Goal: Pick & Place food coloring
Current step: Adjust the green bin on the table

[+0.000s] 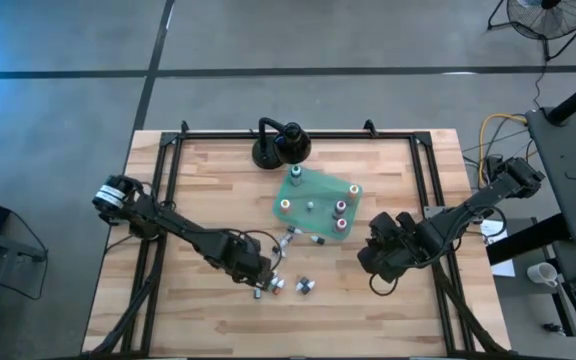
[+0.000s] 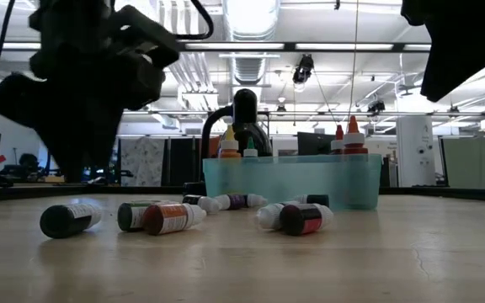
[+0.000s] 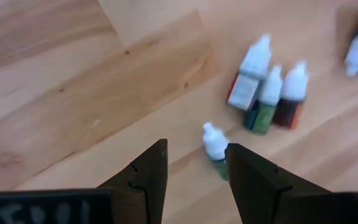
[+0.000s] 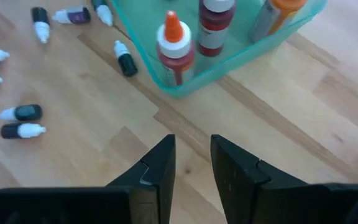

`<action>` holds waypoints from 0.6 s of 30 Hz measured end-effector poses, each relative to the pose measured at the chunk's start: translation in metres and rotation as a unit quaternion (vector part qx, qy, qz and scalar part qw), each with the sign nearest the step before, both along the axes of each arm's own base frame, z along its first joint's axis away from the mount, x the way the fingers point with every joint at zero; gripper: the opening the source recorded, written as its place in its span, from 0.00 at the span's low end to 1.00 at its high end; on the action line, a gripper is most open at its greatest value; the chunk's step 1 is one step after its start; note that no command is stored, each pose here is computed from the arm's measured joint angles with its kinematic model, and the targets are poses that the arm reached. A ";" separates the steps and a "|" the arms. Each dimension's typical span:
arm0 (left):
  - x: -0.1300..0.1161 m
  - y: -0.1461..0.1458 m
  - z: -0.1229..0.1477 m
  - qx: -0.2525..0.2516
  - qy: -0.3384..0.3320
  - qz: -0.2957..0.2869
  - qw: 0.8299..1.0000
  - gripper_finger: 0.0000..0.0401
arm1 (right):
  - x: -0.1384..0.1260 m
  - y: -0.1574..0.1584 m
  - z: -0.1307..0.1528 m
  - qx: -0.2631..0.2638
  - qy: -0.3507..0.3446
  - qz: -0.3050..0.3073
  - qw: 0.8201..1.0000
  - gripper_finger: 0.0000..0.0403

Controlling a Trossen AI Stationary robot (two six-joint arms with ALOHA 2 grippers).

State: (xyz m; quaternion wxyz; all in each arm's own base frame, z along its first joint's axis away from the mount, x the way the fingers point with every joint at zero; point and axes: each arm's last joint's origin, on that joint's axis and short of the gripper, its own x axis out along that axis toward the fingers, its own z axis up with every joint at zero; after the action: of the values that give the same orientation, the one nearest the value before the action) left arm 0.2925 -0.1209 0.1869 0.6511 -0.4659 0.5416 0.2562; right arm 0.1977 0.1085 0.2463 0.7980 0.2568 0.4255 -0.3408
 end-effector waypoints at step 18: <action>-0.030 0.008 -0.037 0.046 0.036 -0.172 0.983 0.33 | 0.029 0.022 0.002 0.094 -0.107 0.108 0.984 0.23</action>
State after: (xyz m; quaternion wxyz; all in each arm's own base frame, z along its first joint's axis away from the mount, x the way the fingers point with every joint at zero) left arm 0.2620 -0.1127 0.1501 0.6861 -0.3260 0.6244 0.1819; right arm 0.2264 0.1304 0.2485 0.8432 0.3184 0.3931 -0.1819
